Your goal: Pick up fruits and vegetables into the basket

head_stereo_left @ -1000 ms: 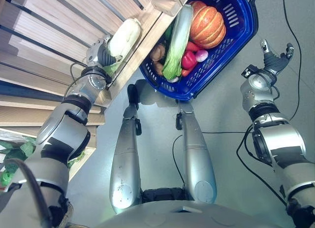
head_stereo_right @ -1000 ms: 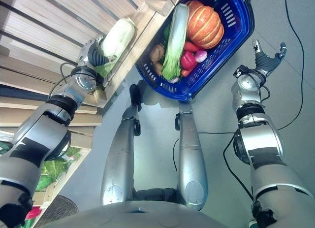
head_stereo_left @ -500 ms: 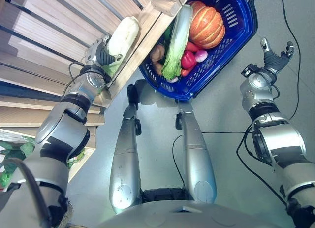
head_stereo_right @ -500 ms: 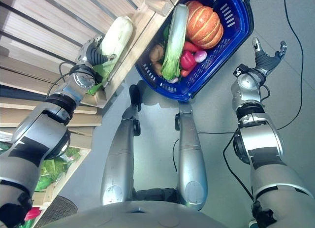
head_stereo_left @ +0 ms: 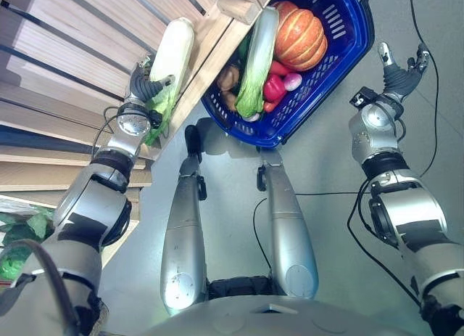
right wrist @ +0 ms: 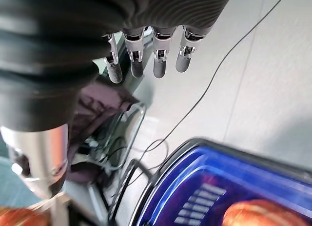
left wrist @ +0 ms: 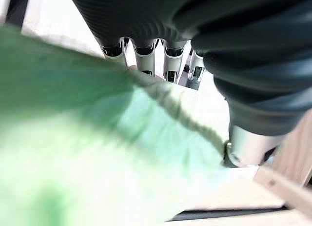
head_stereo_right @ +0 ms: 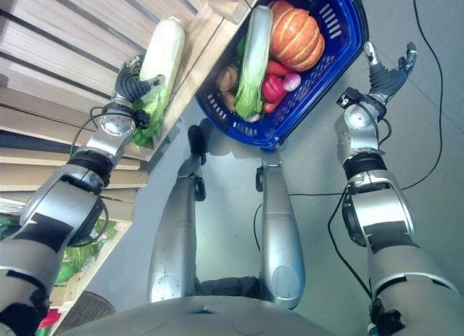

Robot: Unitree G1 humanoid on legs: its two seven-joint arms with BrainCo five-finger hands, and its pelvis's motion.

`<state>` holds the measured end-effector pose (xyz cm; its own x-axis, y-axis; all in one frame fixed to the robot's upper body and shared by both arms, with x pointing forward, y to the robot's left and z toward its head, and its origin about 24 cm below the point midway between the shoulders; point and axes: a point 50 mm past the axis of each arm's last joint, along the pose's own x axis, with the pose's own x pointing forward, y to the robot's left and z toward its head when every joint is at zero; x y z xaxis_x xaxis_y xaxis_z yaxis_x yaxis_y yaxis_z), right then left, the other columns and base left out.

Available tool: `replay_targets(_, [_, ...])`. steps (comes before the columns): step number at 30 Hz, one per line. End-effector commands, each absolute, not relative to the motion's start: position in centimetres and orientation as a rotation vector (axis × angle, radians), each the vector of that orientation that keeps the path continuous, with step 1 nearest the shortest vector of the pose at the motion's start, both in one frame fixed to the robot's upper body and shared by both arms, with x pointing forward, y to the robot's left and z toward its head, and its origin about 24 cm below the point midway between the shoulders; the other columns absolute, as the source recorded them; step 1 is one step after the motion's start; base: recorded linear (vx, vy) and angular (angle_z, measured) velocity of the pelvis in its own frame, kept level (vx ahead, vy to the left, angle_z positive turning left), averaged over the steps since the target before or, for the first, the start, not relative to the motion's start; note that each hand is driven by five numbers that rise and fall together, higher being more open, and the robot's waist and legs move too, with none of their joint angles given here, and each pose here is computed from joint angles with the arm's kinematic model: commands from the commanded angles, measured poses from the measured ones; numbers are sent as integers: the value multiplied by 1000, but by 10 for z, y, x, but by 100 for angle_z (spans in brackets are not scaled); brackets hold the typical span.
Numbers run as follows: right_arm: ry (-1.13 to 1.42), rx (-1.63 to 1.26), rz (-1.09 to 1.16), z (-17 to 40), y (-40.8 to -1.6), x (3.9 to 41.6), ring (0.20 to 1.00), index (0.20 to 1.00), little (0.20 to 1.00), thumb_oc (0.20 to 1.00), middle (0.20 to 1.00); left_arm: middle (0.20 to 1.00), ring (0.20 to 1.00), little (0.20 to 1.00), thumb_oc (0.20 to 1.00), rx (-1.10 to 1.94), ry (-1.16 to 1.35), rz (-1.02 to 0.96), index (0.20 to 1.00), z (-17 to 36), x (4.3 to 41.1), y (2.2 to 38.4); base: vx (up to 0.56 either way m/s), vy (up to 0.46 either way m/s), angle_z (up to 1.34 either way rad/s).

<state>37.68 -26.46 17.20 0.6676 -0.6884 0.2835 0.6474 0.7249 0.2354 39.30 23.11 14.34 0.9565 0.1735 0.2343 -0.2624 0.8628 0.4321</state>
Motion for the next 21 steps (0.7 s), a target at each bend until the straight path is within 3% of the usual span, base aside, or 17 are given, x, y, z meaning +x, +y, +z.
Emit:
replay_targets(1, [-456, 77, -717, 177, -264, 370, 1000, 1000, 1000, 1000, 1000, 200, 200, 200, 200, 295, -256, 428, 200, 156, 385, 263, 0, 0, 0])
replay_targets(9, [-569, 81, -484, 193, -238, 367, 1000, 1000, 1000, 1000, 1000, 200, 200, 200, 200, 279, -483, 384, 200, 199, 383, 246, -2, 0, 0])
replay_targets(21, [-522, 172, -96, 185, -206, 365, 1000, 1000, 1000, 1000, 1000, 200, 200, 200, 200, 378, -755, 188, 200, 230, 372, 198, 1, -2, 1])
